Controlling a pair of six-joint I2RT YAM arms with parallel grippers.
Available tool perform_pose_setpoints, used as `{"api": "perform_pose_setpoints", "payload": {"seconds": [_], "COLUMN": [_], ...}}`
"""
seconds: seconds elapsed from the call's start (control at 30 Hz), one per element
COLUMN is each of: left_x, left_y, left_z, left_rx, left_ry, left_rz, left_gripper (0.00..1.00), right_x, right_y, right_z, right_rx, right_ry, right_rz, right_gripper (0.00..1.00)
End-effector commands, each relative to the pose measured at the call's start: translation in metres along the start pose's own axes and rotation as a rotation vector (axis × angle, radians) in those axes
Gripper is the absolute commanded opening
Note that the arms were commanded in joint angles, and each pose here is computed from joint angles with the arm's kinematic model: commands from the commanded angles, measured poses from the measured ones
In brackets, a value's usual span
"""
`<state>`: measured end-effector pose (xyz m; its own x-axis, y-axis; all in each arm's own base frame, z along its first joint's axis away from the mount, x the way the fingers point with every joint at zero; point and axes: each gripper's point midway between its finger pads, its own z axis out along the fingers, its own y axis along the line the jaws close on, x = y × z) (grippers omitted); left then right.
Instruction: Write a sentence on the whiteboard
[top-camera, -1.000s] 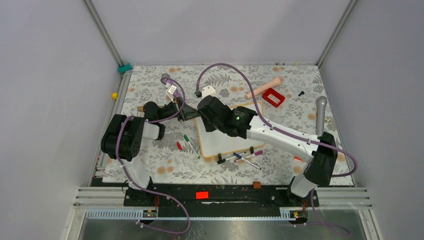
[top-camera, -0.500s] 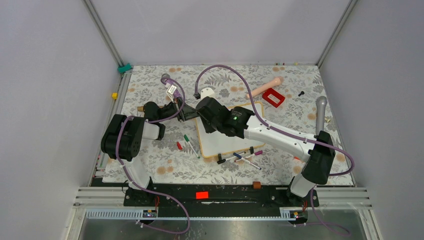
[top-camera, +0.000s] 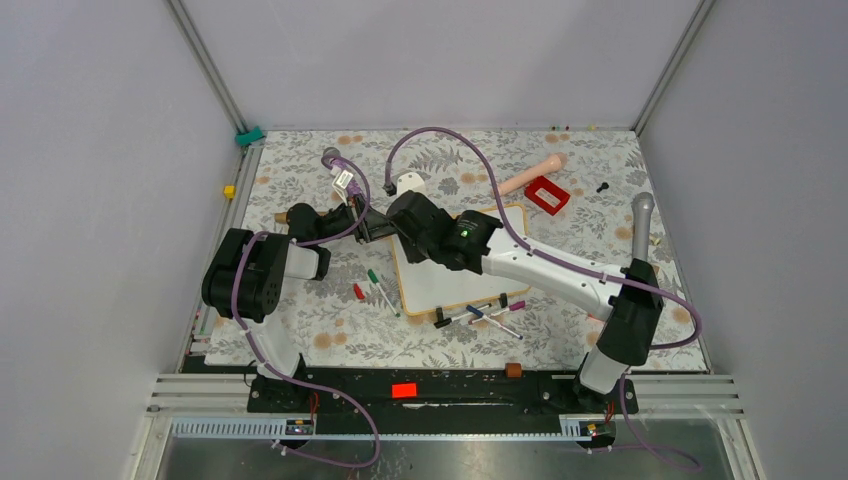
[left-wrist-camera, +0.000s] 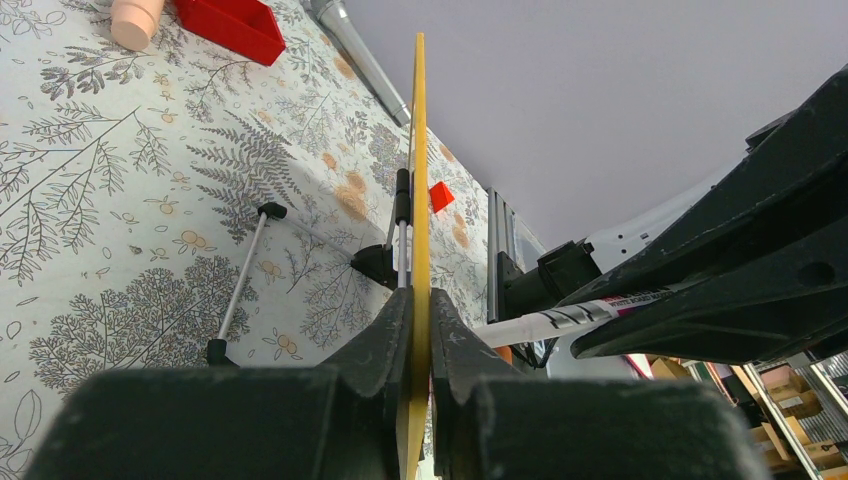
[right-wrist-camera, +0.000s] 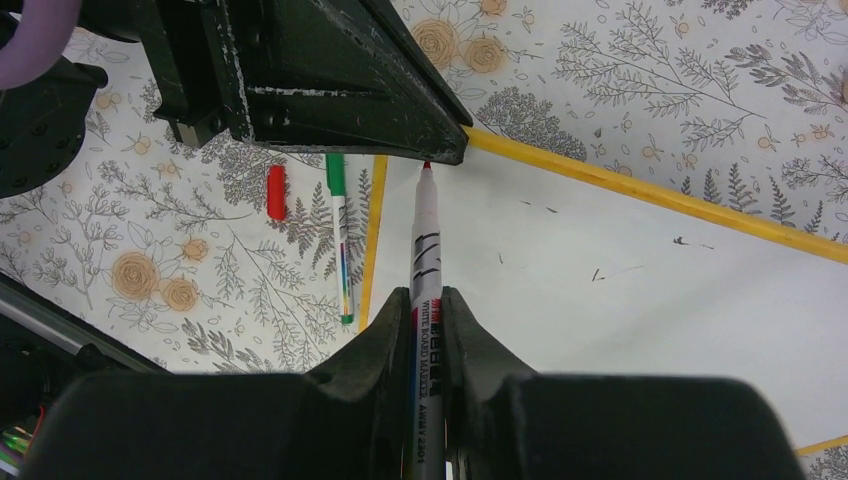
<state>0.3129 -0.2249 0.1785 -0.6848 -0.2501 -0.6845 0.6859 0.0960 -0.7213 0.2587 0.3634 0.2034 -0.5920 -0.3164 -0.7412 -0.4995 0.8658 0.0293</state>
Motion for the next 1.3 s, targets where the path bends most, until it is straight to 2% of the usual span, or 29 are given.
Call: {"api": "perform_pose_setpoints", "payload": {"seconds": [0.0, 1.27], "left_x": [0.004, 0.003], "left_y": [-0.011, -0.012], "left_z": [-0.001, -0.001], "left_rx": [0.040, 0.045], "left_ry": [0.030, 0.033], "left_rz": [0.051, 0.070], "left_gripper": [0.01, 0.01], "right_x": [-0.019, 0.012], "right_y": [0.005, -0.010], "right_z": [-0.004, -0.001], "right_rx": [0.004, 0.065], "right_ry": [-0.052, 0.032], "right_rz": [0.002, -0.010], "right_gripper": [0.00, 0.00]}}
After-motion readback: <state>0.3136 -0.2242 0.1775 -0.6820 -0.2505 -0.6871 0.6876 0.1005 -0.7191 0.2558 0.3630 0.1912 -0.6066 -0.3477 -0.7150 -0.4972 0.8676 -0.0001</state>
